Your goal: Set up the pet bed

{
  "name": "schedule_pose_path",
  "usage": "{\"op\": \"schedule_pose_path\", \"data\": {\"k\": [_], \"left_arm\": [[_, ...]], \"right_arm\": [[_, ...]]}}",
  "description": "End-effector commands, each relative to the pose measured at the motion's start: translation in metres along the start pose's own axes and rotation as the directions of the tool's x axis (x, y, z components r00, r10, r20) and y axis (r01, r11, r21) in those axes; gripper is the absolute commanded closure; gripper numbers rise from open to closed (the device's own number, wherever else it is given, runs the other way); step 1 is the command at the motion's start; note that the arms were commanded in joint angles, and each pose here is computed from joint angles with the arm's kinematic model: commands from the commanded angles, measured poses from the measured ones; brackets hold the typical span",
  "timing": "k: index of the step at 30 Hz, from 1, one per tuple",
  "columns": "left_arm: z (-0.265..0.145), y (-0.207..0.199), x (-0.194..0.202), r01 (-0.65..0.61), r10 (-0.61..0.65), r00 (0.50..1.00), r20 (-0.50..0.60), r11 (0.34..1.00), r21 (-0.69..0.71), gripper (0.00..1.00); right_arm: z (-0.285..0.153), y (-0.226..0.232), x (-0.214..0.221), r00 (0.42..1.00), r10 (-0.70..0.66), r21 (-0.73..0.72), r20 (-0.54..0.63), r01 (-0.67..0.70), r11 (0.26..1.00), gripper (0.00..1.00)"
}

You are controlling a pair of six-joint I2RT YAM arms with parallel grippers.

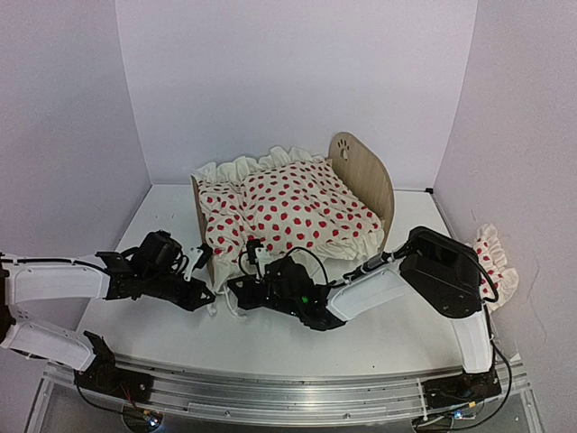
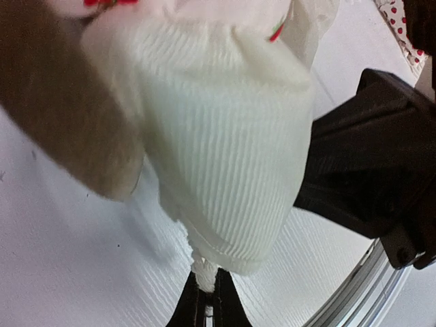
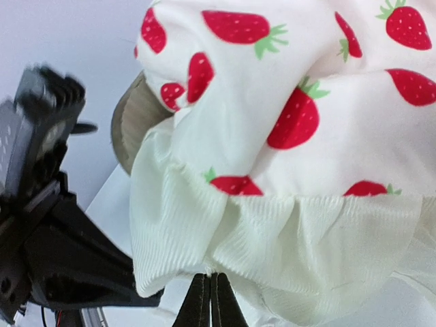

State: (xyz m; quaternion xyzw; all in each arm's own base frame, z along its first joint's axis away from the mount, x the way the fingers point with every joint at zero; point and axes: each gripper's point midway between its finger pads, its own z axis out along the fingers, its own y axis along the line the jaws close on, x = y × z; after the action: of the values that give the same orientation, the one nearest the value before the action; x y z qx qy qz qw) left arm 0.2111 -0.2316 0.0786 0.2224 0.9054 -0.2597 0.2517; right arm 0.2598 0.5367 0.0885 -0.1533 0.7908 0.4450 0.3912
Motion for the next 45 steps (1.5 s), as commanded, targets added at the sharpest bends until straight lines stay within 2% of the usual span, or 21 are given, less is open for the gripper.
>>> {"op": "schedule_pose_path", "data": {"k": [1,5,7,14,19,23,29,34,36,39,45], "left_arm": [[-0.013,-0.025,-0.058,-0.122,0.111,0.981,0.158,0.991,0.059,1.00],[-0.026,-0.053,-0.064,-0.181,0.151,0.974,0.168,0.966,0.182,1.00],[-0.024,-0.054,-0.055,-0.157,0.131,0.982,0.134,0.966,0.208,1.00],[0.010,-0.026,-0.038,-0.032,0.034,0.999,-0.019,0.995,0.098,1.00],[0.011,-0.022,-0.034,-0.009,0.011,1.000,-0.024,0.996,0.092,1.00],[0.018,-0.021,-0.029,0.007,-0.003,0.999,-0.045,0.996,0.093,1.00],[0.017,-0.030,-0.045,-0.031,0.030,1.000,0.008,0.990,0.136,1.00],[0.020,-0.036,-0.044,-0.040,0.038,0.999,0.018,0.983,0.182,1.00],[0.023,-0.029,-0.043,-0.010,0.007,1.000,0.018,0.984,0.176,1.00],[0.021,-0.027,-0.048,0.038,-0.044,0.999,0.021,0.973,0.229,1.00],[0.019,-0.034,-0.044,0.037,-0.042,0.999,0.013,0.958,0.283,1.00]], "right_arm": [[-0.016,0.029,-0.017,1.000,-0.013,-0.107,-0.009,0.012,0.994,1.00],[-0.020,0.024,-0.008,0.999,-0.005,-0.107,-0.049,0.000,0.994,1.00],[-0.021,0.027,-0.006,0.998,-0.007,-0.121,-0.060,0.000,0.993,1.00],[-0.030,0.029,-0.020,0.999,0.023,-0.129,-0.036,-0.027,0.991,1.00],[-0.043,0.022,-0.027,0.998,0.055,-0.113,-0.013,-0.056,0.992,1.00],[-0.042,0.030,-0.025,0.997,0.069,-0.154,-0.030,-0.073,0.985,1.00],[-0.039,0.038,-0.014,0.992,0.084,-0.205,-0.092,-0.102,0.973,1.00],[-0.044,0.074,-0.012,0.988,0.040,-0.381,-0.146,-0.093,0.920,1.00],[-0.042,0.080,-0.011,0.986,0.042,-0.404,-0.158,-0.103,0.909,1.00],[-0.036,0.070,-0.002,0.980,0.080,-0.370,-0.182,-0.144,0.918,1.00],[-0.027,0.034,0.021,0.967,0.133,-0.224,-0.215,-0.182,0.957,1.00]]}}
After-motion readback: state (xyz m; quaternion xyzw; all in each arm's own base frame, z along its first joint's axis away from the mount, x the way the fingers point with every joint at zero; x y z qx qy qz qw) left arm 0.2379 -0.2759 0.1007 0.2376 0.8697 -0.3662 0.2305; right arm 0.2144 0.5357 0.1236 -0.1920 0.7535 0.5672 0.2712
